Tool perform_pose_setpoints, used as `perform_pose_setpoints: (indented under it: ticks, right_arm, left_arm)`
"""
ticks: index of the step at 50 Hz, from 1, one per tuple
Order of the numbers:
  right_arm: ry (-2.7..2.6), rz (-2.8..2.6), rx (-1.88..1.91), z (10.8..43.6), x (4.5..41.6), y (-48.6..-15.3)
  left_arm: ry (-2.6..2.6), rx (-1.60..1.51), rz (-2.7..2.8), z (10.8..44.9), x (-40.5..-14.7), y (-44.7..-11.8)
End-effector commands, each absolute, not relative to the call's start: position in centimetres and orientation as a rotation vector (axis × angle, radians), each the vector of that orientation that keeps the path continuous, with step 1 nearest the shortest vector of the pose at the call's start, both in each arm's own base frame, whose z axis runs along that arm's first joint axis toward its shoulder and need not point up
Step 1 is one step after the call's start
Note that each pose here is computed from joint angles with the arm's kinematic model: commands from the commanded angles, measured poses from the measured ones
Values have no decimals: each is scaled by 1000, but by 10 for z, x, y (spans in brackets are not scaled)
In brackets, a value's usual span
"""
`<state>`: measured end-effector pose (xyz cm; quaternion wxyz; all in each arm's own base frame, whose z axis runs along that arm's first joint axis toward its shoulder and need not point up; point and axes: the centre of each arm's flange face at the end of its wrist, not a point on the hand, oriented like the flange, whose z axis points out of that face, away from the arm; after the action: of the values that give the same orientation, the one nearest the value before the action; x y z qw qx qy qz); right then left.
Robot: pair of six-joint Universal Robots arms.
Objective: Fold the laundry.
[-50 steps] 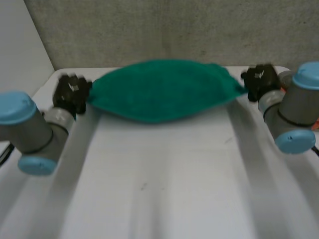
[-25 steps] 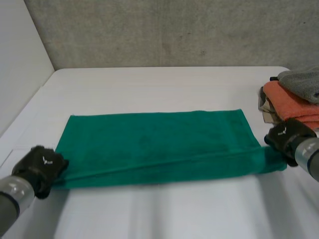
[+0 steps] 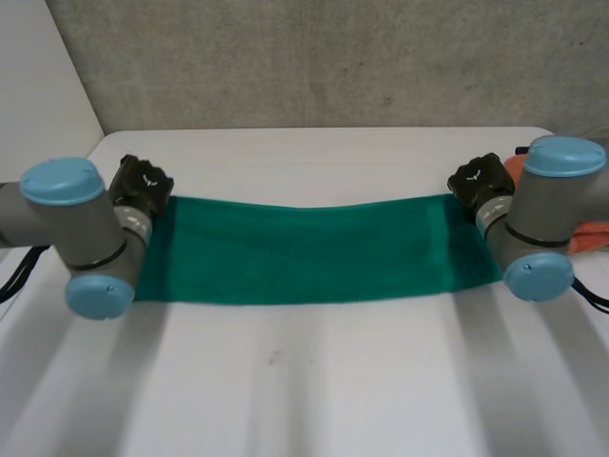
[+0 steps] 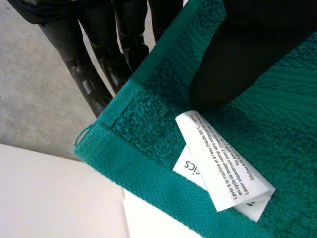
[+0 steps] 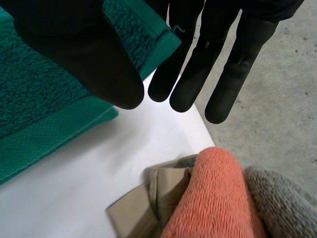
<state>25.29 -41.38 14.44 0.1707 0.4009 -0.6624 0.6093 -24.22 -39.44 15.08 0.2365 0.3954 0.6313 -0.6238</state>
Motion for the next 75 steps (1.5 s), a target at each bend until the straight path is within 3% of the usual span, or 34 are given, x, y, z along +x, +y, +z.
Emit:
perform_pose_setpoints:
  ticks: [1,6,10,14,18,21,28,36,44,49,53,58,65,70,74,75]
  right_arm:
    - [-1804,1752,1104,135,263,-437]
    - [-1717,1777,1067,145,268,-443]
    - [-1663,1863,997,177,269,-443]
    - [-1732,1987,899,224,257,-424]
    - [-1807,1998,968,245,251,-395]
    - [-1908,1914,1007,241,237,-380]
    - [-2245,1711,1001,199,220,-359]
    - [-2453,1657,1061,146,222,-364]
    - [-2405,1687,1058,118,223,-379]
    - [-2356,1701,1000,120,217,-386]
    - [-2318,1639,813,121,188,-389]
    - [-2051,1797,712,188,156,-384]
    - [-1880,1637,814,197,127,-390]
    - [-1739,1626,914,209,135,-398]
    - [-1605,1818,1055,222,197,-391]
    - [-1514,1941,1148,229,235,-380]
  left_arm:
    - [1680,1070,-1770,151,-259,-413]
    - [1661,1042,-1795,157,-272,-407]
    - [1665,1045,-1804,159,-280,-399]
    - [1663,1034,-1820,176,-279,-390]
    - [1699,996,-1858,195,-270,-375]
    - [1754,924,-1902,207,-260,-368]
    - [1899,802,-1976,211,-248,-356]
    - [1960,804,-1948,198,-246,-349]
    - [1980,817,-1928,191,-246,-346]
    - [1983,823,-1923,189,-246,-345]
    - [1978,819,-1933,192,-246,-344]
    - [1951,806,-1966,207,-245,-339]
    - [1944,801,-1977,215,-242,-329]
    - [1950,821,-1980,217,-238,-320]
    - [1942,827,-2007,224,-237,-316]
    - [1934,818,-2014,228,-234,-316]
